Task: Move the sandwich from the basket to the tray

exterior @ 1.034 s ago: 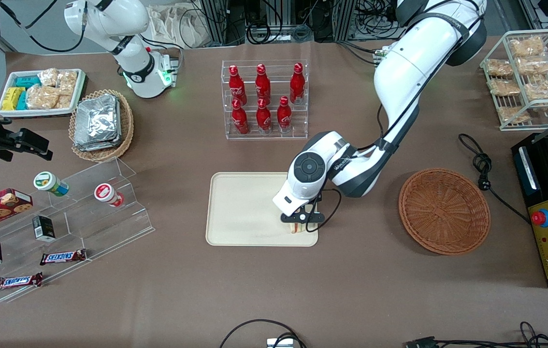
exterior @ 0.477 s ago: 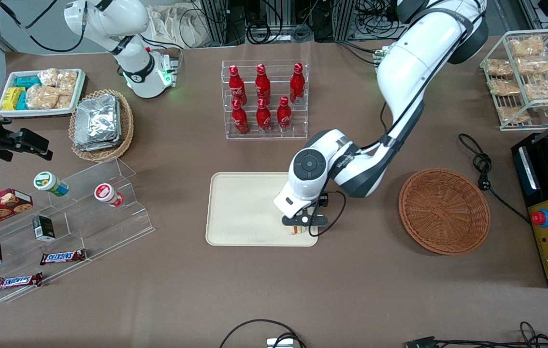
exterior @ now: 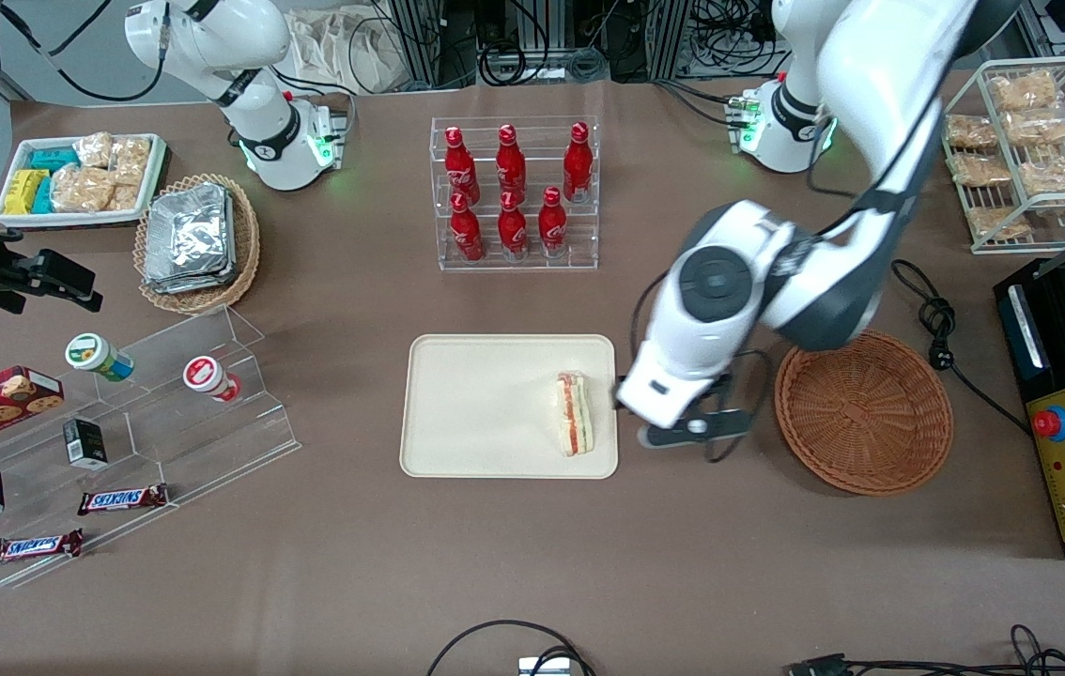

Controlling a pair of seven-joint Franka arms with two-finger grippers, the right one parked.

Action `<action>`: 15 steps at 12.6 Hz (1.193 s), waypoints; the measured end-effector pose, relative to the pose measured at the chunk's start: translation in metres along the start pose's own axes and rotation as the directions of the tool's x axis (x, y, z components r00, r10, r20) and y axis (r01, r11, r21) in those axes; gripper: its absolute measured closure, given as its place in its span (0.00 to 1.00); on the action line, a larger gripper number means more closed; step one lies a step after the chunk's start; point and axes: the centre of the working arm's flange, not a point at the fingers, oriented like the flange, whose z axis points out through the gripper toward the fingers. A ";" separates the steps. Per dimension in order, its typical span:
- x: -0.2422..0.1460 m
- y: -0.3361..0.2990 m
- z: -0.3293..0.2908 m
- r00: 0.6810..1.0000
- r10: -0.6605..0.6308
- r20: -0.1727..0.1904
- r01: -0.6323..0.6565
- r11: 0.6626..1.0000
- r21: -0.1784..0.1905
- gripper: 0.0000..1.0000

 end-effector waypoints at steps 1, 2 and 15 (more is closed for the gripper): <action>0.001 -0.022 -0.010 1.000 -0.026 0.006 0.026 1.000 -0.003 0.00; 0.000 -0.042 -0.020 0.999 -0.038 0.011 0.038 0.999 -0.008 0.00; 0.024 -0.299 -0.098 0.991 0.031 0.129 -0.024 0.998 -0.049 0.00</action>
